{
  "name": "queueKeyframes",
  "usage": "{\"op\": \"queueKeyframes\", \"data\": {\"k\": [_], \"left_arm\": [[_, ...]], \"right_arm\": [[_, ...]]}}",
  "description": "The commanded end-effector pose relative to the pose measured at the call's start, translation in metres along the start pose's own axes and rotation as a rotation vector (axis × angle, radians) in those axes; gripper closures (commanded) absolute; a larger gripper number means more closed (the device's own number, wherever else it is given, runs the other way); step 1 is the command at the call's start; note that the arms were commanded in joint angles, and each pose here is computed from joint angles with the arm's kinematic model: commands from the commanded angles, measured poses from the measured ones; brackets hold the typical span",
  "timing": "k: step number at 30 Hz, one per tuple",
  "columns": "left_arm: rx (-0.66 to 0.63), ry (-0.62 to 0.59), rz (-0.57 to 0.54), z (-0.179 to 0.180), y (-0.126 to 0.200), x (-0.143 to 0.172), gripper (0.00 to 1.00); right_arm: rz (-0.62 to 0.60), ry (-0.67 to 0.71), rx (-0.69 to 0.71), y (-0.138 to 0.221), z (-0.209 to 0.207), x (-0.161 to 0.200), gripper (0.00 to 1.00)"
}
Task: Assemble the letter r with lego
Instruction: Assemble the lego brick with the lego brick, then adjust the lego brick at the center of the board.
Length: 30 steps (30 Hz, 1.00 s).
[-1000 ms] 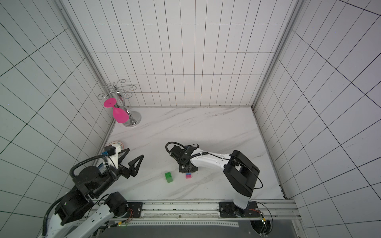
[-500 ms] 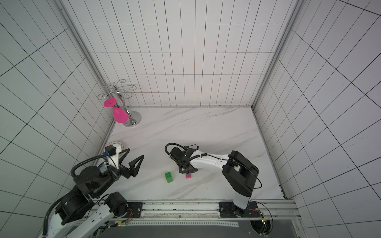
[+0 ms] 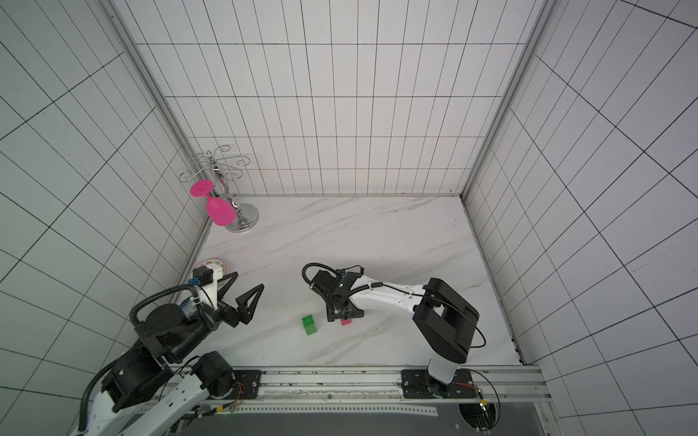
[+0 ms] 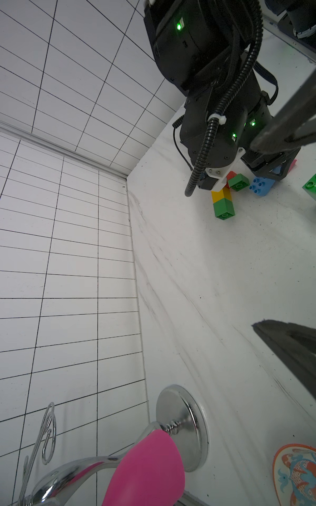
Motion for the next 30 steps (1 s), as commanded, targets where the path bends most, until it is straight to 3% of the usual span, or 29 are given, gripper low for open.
{"op": "queueKeyframes", "data": {"k": [1, 8, 10, 20, 30], "left_arm": [[0.017, -0.005, -0.015, -0.002, -0.002, -0.001, 0.05], [0.021, -0.007, -0.012, -0.002, -0.003, -0.001, 0.05], [0.022, -0.008, -0.009, -0.002, -0.003, -0.001, 0.05], [0.02, 0.001, -0.017, -0.002, -0.001, -0.002, 0.05], [0.018, 0.002, -0.008, -0.002, -0.003, 0.0, 0.05]], "right_arm": [[-0.009, 0.003, -0.02, 0.027, 0.0, -0.002, 0.28], [-0.044, -0.005, -0.055, 0.049, -0.008, 0.001, 0.31], [-0.036, 0.048, -0.067, 0.05, -0.006, 0.0, 0.32], [0.103, 0.224, 0.026, 0.031, 0.006, -0.006, 0.43], [0.147, 0.238, 0.083, 0.007, 0.009, -0.011, 0.24]]}}
Point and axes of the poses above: each gripper's point midway between its finger pads, its own y axis back along the fingers, its own z axis along the line the jaws close on, x = y × z, the point moved 9 cm from there along y, back along the fingers, and after that the axes turned 4 degrees about y, right-handed, at the moved point
